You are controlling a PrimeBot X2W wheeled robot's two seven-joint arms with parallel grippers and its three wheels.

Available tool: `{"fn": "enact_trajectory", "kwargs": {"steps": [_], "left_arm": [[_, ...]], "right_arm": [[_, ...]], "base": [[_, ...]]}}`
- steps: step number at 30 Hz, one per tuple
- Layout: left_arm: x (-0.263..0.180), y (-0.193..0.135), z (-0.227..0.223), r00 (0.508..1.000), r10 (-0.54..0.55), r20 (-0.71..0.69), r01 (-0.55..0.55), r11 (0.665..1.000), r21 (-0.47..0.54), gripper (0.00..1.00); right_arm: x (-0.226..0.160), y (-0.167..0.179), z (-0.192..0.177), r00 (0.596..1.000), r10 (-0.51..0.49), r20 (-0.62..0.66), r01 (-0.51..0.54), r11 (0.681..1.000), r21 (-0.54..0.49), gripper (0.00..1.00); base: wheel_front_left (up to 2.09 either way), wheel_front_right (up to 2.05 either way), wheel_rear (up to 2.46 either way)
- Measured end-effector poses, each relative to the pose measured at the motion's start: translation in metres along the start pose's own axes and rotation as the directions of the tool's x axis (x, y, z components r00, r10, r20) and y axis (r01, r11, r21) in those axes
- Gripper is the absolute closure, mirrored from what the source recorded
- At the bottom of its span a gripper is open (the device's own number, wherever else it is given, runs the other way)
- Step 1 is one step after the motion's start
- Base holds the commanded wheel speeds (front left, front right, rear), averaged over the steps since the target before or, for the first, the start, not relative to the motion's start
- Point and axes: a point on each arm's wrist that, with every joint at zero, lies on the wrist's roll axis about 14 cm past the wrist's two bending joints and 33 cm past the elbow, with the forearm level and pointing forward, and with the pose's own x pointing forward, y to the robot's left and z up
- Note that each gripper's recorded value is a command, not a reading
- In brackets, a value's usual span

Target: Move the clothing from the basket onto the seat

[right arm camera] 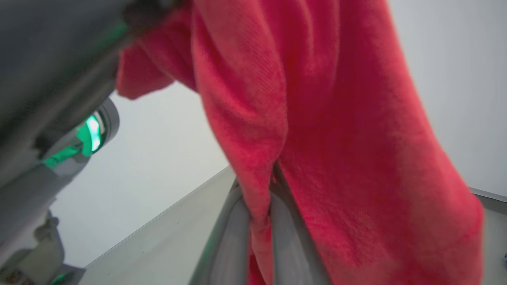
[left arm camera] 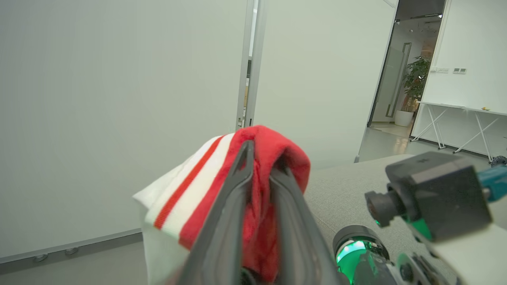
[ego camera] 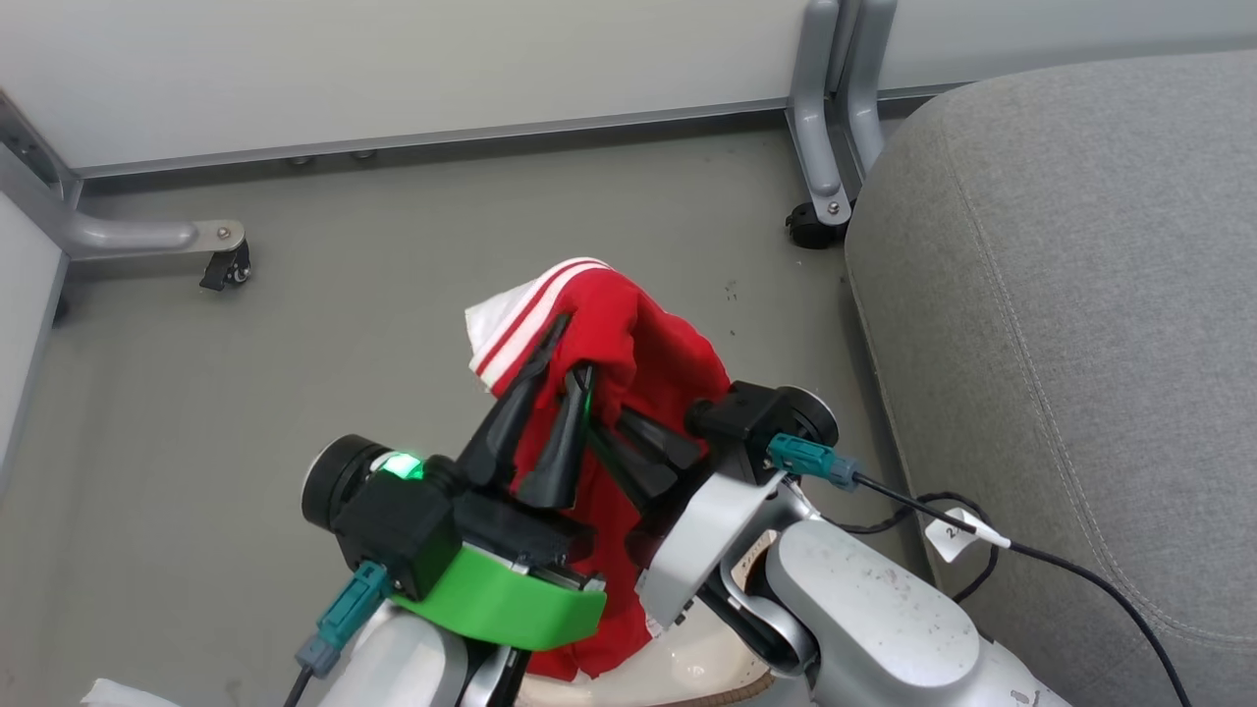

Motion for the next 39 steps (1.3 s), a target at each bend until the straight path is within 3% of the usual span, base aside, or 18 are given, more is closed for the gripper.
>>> {"fn": "enact_trajectory", "kwargs": {"steps": [8,17,26,39], "left_arm": [[-0.006,0.013,0.005,1.000,0.031,0.007,-0.031,0.998,0.060,0.00],[-0.033,0.017,-0.024,0.989,0.014,-0.146,0.004,0.993,0.120,0.00],[-0.062,0.005,-0.059,0.955,-0.008,-0.298,0.042,0.993,0.108,0.00],[-0.073,0.002,-0.071,0.937,-0.007,-0.350,0.046,0.994,0.103,0.00]], "right_arm": [[0.002,-0.012,0.005,1.000,-0.026,0.015,0.026,0.999,-0.028,1.00],[0.001,-0.024,0.008,0.998,-0.063,0.022,0.064,0.997,-0.052,1.00],[-0.005,-0.026,0.003,0.997,-0.082,0.005,0.082,0.995,-0.060,1.00],[-0.013,-0.027,-0.006,0.994,-0.104,-0.025,0.103,0.993,-0.051,1.00]], "base": [[0.00,0.00,0.00],[0.00,0.00,0.00],[0.00,0.00,0.00],[0.00,0.00,0.00]]}}
